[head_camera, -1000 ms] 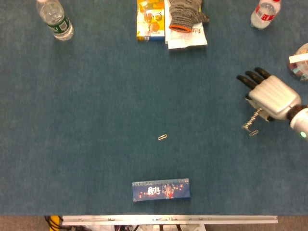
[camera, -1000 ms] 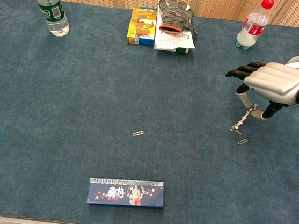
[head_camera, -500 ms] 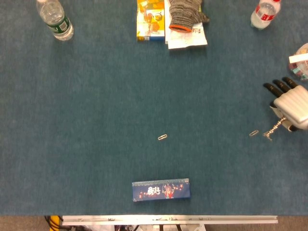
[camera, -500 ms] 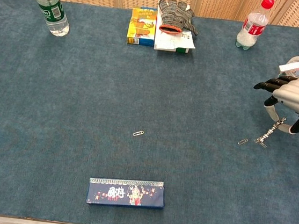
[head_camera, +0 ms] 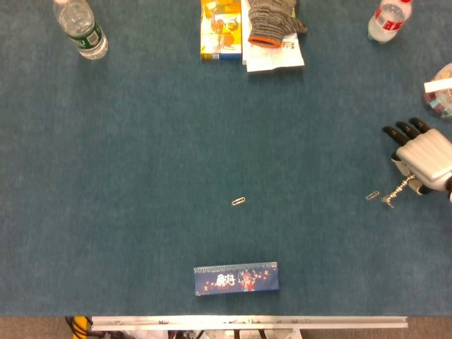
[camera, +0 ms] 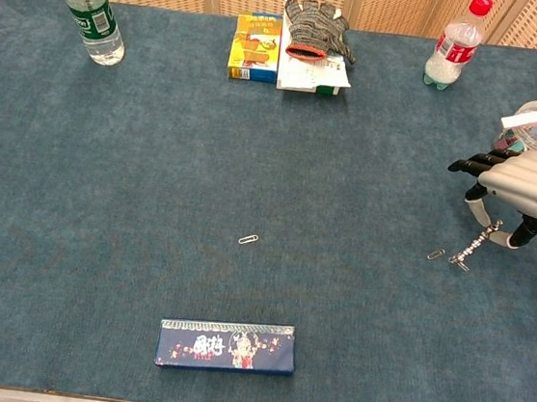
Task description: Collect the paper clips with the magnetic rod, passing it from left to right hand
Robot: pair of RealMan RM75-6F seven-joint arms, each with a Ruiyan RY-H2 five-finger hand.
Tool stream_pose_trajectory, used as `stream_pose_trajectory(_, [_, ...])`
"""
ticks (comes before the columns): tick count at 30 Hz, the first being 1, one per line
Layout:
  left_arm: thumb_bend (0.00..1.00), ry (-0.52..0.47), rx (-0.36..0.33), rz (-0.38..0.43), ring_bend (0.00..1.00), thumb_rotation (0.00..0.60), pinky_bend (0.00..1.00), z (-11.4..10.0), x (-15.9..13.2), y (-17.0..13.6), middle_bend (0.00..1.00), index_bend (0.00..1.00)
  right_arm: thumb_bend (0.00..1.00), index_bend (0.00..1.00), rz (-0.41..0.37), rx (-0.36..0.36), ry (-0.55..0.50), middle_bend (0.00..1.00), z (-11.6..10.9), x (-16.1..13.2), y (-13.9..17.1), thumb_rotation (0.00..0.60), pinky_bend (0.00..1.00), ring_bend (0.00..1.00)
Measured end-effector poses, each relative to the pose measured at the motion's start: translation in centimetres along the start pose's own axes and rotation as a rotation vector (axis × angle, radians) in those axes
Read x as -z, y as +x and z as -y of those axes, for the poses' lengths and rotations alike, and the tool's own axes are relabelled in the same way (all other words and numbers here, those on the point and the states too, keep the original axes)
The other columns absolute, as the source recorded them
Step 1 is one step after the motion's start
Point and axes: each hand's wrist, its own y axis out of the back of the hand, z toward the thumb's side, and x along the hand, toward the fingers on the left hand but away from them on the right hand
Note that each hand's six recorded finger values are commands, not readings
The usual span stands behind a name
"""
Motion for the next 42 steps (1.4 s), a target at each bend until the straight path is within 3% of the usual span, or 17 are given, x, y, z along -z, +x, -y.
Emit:
stream_pose_trajectory(23, [0.36, -0.017, 0.006, -0.012, 0.0, 0.6, 0.0, 0.4, 0.8, -0.3, 0.0, 0.08, 0.32, 0.64, -0.009, 0.023, -0.022, 0.08, -0.3, -0.6, -2.2, 0.6, 0.07, 0.0])
stream_pose_trajectory(42, [0.36, -0.012, 0.003, -0.006, 0.0, 0.6, 0.0, 0.2, 0.5, -0.3, 0.0, 0.08, 0.32, 0.64, 0.0, 0.072, -0.03, 0.08, -1.8, -0.2, -1.5, 0.6, 0.07, 0.0])
